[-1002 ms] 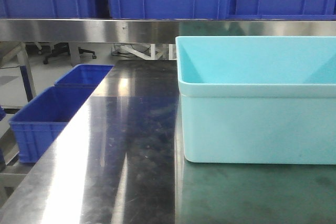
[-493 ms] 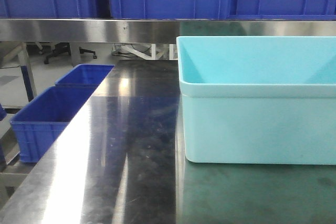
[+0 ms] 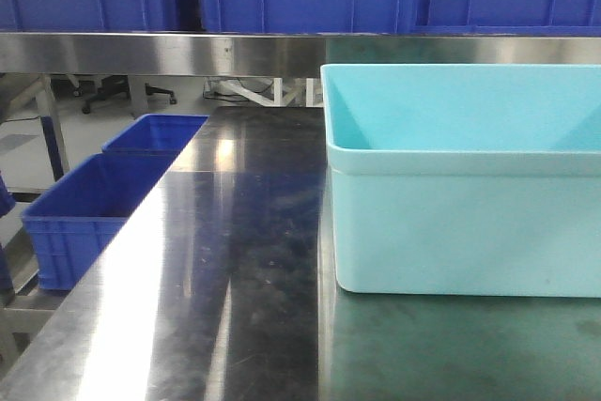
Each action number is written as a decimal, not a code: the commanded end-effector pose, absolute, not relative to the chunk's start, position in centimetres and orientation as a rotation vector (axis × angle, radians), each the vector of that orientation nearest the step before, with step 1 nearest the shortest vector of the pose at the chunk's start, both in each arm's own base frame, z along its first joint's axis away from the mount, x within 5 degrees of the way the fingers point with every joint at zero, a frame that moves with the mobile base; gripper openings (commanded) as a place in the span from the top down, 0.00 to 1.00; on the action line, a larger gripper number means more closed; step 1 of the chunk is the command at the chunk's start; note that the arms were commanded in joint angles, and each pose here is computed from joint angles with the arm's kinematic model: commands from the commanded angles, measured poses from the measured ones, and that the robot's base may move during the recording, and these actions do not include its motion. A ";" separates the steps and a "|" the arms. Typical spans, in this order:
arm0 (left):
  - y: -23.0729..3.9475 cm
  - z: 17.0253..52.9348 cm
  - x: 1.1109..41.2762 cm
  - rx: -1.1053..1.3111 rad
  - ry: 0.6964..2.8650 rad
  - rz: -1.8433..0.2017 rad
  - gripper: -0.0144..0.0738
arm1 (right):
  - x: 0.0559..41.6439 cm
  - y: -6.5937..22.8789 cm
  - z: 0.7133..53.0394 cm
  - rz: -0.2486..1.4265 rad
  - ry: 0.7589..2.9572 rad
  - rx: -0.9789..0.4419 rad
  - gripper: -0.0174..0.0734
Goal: Pick red cube and place on left shelf
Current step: 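Move the right gripper over the red cube in the turquoise bin, then lower the right gripper and close it on the red cube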
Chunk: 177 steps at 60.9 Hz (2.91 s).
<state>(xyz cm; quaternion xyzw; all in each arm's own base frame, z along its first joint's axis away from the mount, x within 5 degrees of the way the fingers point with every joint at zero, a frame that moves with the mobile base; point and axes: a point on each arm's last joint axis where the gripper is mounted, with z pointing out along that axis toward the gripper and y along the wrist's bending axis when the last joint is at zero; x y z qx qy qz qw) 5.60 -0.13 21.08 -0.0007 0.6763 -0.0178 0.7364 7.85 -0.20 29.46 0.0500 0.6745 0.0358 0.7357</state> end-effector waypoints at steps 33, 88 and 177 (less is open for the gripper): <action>-0.1 21.1 5.5 0.002 1.411 -0.043 0.72 | 19.2 -0.3 34.5 0.079 1.867 0.120 0.66; -0.1 21.1 5.5 0.002 1.411 -0.043 0.72 | 29.7 2.1 26.3 0.086 2.396 0.025 0.16; -0.1 21.1 5.5 0.002 1.411 -0.043 0.72 | 31.5 3.2 22.3 0.091 2.499 -0.016 0.64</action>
